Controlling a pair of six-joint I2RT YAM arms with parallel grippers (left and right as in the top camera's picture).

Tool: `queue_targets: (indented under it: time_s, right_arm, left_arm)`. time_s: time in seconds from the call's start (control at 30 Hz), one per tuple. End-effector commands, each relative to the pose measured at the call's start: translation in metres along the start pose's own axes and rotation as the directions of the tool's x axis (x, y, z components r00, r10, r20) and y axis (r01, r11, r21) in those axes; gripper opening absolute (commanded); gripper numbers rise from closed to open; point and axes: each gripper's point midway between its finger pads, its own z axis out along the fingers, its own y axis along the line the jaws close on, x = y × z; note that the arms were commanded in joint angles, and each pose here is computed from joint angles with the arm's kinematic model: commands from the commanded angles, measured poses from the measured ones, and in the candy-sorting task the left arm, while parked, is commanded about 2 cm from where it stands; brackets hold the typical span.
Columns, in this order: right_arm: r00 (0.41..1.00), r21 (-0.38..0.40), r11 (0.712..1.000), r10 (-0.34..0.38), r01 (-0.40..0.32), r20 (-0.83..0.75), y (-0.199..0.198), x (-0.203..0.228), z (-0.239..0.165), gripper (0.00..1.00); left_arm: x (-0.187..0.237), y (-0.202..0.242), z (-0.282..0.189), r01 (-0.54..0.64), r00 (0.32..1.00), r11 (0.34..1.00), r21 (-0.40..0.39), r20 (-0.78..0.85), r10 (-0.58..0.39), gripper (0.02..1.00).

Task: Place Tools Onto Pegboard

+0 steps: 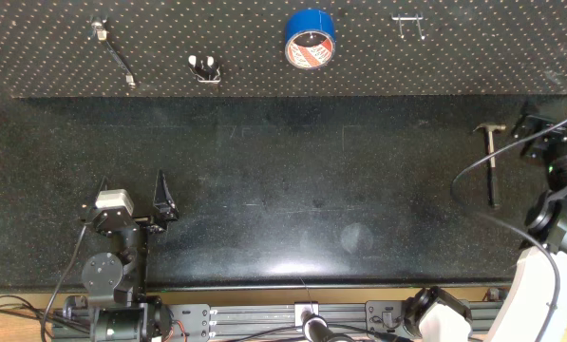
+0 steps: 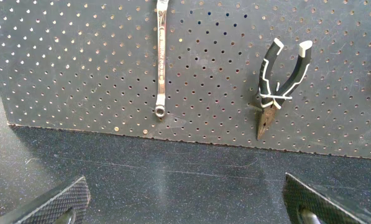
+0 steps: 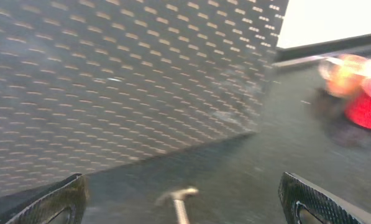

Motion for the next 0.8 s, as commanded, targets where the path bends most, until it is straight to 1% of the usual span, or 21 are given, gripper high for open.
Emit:
queue_targets:
  time_s: [0.03,0.13,0.17,0.2,0.27,0.3,0.5,0.57,0.73,0.8]
  right_arm:
    - [0.974,0.187,0.962,-0.175,0.201,-0.146,-0.047,0.025,0.014,0.989]
    - [0.951,0.16,0.96,-0.186,0.23,-0.248,-0.052,0.051,0.011,0.989]
    - [0.933,0.13,0.96,-0.202,0.249,-0.298,-0.052,0.064,0.008,0.989]
    - [0.923,0.093,0.963,-0.211,0.253,-0.321,-0.048,0.072,0.007,0.991]
    - [0.898,-0.033,0.965,-0.254,0.26,-0.36,-0.032,0.091,0.004,0.989]
    - [0.89,-0.077,0.964,-0.266,0.256,-0.371,-0.025,0.098,0.003,0.989]
    - [0.873,-0.119,0.968,-0.252,0.222,-0.417,-0.021,0.114,0.009,0.989]
    - [0.858,-0.142,0.965,-0.261,0.22,-0.442,-0.021,0.123,0.013,0.987]
    - [0.834,-0.166,0.965,-0.257,0.201,-0.488,-0.037,0.145,0.017,0.987]
    - [0.831,-0.178,0.969,-0.24,0.173,-0.501,-0.043,0.154,0.014,0.987]
  left_arm:
    - [0.0,-0.002,-0.001,0.012,1.0,1.0,0.011,0.0,-0.012,0.996]
    - [0.0,-0.002,-0.001,0.012,1.0,1.0,0.011,-0.001,-0.012,0.996]
    - [0.0,-0.002,-0.001,0.012,1.0,1.0,0.011,0.0,-0.012,0.996]
    - [0.0,-0.002,-0.001,0.012,1.0,1.0,0.011,0.0,-0.012,0.996]
    - [0.0,-0.002,-0.001,0.013,1.0,1.0,0.011,-0.001,-0.013,0.998]
    - [0.0,-0.002,-0.001,0.013,1.0,1.0,0.011,-0.001,-0.013,0.996]
    - [0.0,-0.002,-0.001,0.013,1.0,1.0,0.011,-0.001,-0.013,0.996]
    - [0.0,-0.002,-0.001,0.012,1.0,1.0,0.011,-0.001,-0.012,0.993]
    - [0.0,-0.002,-0.001,0.013,1.0,1.0,0.011,-0.001,-0.013,0.996]
    - [0.0,-0.002,-0.001,0.012,1.0,1.0,0.011,-0.001,-0.012,0.996]
